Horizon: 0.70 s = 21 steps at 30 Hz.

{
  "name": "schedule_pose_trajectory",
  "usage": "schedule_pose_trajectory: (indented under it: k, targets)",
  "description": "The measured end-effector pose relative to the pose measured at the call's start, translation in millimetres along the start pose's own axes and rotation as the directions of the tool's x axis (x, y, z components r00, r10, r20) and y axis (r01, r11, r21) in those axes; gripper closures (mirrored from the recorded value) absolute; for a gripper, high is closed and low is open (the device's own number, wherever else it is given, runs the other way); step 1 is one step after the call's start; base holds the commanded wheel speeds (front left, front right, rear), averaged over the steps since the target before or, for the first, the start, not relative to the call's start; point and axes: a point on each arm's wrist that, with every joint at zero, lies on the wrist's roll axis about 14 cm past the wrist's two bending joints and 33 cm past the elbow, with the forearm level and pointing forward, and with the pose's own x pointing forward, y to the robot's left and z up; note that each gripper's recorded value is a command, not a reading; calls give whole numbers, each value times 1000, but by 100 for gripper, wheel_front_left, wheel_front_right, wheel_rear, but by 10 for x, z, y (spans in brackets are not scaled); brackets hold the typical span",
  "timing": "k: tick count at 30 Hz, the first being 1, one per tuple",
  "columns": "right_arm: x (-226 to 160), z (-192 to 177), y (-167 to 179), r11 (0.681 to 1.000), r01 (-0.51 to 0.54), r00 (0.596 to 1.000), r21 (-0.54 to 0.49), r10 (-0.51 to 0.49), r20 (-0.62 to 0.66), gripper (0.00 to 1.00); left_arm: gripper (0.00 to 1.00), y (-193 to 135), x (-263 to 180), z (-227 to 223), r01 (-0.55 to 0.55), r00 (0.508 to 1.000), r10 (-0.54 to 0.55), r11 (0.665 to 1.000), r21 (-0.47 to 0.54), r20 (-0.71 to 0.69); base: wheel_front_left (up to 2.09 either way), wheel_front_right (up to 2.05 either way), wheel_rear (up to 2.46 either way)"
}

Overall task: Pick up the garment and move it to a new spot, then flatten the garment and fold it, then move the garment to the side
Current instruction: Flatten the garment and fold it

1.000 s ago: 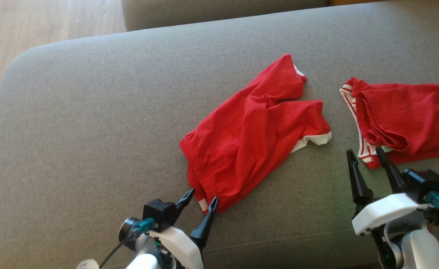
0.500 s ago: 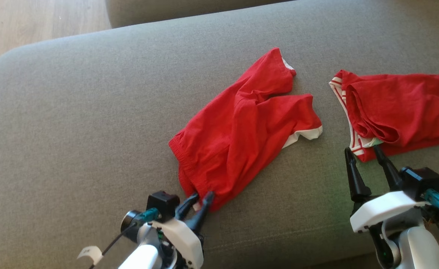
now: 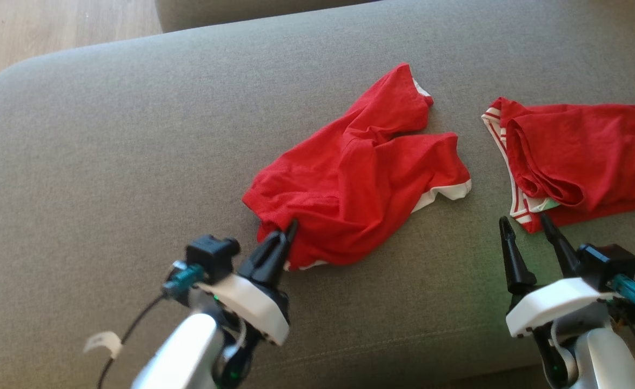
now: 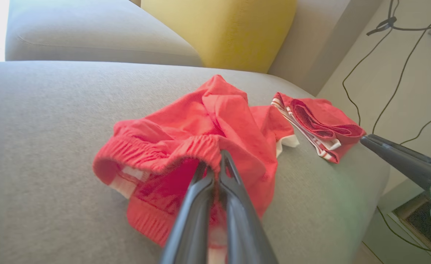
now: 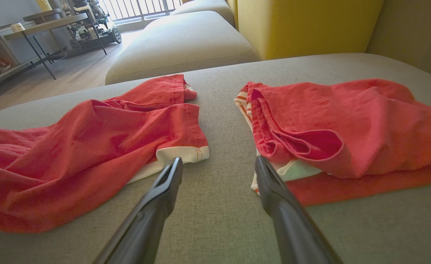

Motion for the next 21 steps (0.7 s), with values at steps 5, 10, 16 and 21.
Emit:
schedule_pose_trajectory:
  k: [5, 10, 16, 21]
  targets:
    - [57, 3, 30, 1000, -8, 1000, 1, 8, 0, 0, 100, 272, 53, 145, -71, 997, 71, 997, 17, 32, 0, 0, 0]
    - [78, -19, 43, 1000, -12, 1000, 3, 12, -3, 0, 100, 586, 102, 86, -147, 989, 148, 988, 53, -15, 0, 0, 0]
    - [61, -84, -20, 1000, 6, 1000, 2, -6, -19, 0, 100, 810, 175, -68, -185, 978, 194, 978, 101, -82, 0, 0, 0]
    - [70, -101, 0, 1000, 2, 1000, 20, -2, -18, 0, 100, 983, 160, -263, -217, 959, 240, 964, 155, -150, 0, 0, 0]
